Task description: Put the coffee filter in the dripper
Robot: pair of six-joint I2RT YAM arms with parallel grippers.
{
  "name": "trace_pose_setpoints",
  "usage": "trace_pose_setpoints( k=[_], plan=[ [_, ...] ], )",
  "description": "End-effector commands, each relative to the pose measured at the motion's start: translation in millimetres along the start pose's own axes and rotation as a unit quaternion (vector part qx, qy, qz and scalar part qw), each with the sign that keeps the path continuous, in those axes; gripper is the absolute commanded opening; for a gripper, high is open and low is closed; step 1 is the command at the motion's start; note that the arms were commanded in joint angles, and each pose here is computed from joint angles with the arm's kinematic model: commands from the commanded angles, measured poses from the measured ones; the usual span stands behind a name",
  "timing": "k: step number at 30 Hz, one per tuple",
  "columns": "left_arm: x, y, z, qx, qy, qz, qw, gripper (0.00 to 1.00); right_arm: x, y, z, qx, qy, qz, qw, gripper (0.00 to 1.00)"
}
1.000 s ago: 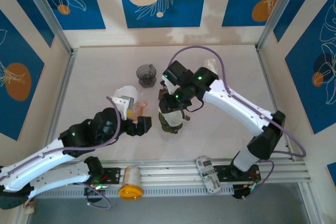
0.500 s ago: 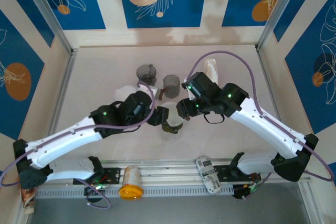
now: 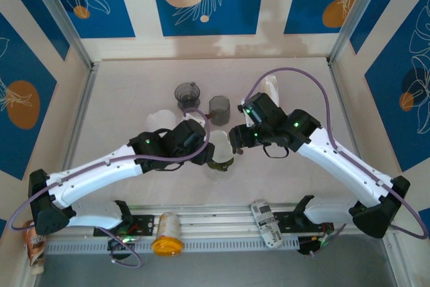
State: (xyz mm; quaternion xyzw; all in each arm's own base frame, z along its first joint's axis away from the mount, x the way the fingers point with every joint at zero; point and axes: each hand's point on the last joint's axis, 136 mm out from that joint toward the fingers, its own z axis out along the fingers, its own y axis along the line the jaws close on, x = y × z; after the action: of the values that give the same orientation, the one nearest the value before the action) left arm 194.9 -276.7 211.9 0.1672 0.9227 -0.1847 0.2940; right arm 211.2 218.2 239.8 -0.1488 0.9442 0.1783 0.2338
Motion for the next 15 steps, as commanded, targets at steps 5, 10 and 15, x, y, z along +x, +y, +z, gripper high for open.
trace_pose_setpoints(
  k=[5,10,15],
  plan=[
    [-0.6,3.1,-9.2,-0.007,-0.007,-0.002,1.000,0.53,-3.5,21.9,14.5,-0.043,0.019,-0.031,0.998,0.54],
    [0.4,3.9,-8.4,-0.008,-0.007,-0.001,1.000,0.53,-0.3,12.5,26.1,-0.005,0.036,-0.037,0.999,0.55],
    [2.4,8.3,-8.8,-0.015,-0.008,-0.002,1.000,0.52,2.5,-2.0,30.5,0.030,0.036,-0.036,0.998,0.51]
  ],
)
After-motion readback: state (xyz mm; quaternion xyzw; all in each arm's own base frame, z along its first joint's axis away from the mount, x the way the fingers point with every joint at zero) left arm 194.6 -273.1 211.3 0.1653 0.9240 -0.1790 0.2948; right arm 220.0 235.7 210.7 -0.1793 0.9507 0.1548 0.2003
